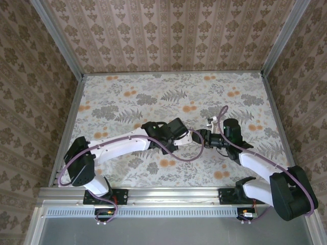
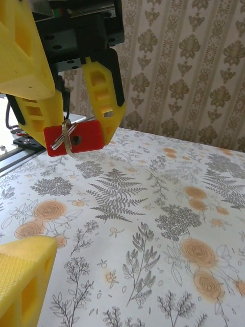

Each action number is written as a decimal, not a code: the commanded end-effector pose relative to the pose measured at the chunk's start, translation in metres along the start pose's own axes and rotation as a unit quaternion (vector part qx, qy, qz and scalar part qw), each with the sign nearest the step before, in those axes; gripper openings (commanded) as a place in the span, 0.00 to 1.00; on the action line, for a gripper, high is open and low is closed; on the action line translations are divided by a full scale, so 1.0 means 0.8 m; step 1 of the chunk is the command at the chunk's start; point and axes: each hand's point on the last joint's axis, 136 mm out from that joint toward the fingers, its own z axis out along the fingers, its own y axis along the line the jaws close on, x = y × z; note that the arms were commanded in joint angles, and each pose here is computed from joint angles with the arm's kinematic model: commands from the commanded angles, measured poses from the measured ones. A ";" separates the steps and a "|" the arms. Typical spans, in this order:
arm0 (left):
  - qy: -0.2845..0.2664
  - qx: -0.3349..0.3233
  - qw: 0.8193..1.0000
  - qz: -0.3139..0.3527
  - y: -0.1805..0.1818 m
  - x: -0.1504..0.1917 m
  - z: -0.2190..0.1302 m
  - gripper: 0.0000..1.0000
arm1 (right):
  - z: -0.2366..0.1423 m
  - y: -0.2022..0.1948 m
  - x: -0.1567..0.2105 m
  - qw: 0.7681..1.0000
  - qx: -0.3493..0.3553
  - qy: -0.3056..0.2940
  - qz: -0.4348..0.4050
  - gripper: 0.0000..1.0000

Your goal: Unlock with the key

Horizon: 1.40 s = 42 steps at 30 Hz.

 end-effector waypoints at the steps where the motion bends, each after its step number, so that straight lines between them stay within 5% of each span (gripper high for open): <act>1: -0.026 0.025 0.999 0.009 -0.004 -0.028 -0.004 0.14 | 0.014 0.030 0.020 0.997 -0.046 0.045 -0.036 0.70; 20: -0.068 0.060 0.996 0.000 -0.012 -0.048 -0.014 0.15 | 0.039 0.041 0.028 0.996 -0.075 0.052 -0.022 0.66; 34: -0.061 0.077 0.995 0.010 -0.025 -0.048 -0.007 0.14 | 0.038 0.041 0.026 0.997 -0.062 0.049 -0.026 0.20; 38: -0.055 0.071 0.996 0.008 -0.023 -0.046 -0.004 0.23 | 0.035 0.040 0.026 0.997 -0.052 0.044 -0.032 0.17; 42: -0.057 0.063 0.996 0.001 -0.019 -0.044 -0.006 0.50 | 0.029 0.047 0.020 0.997 -0.046 0.032 -0.048 0.15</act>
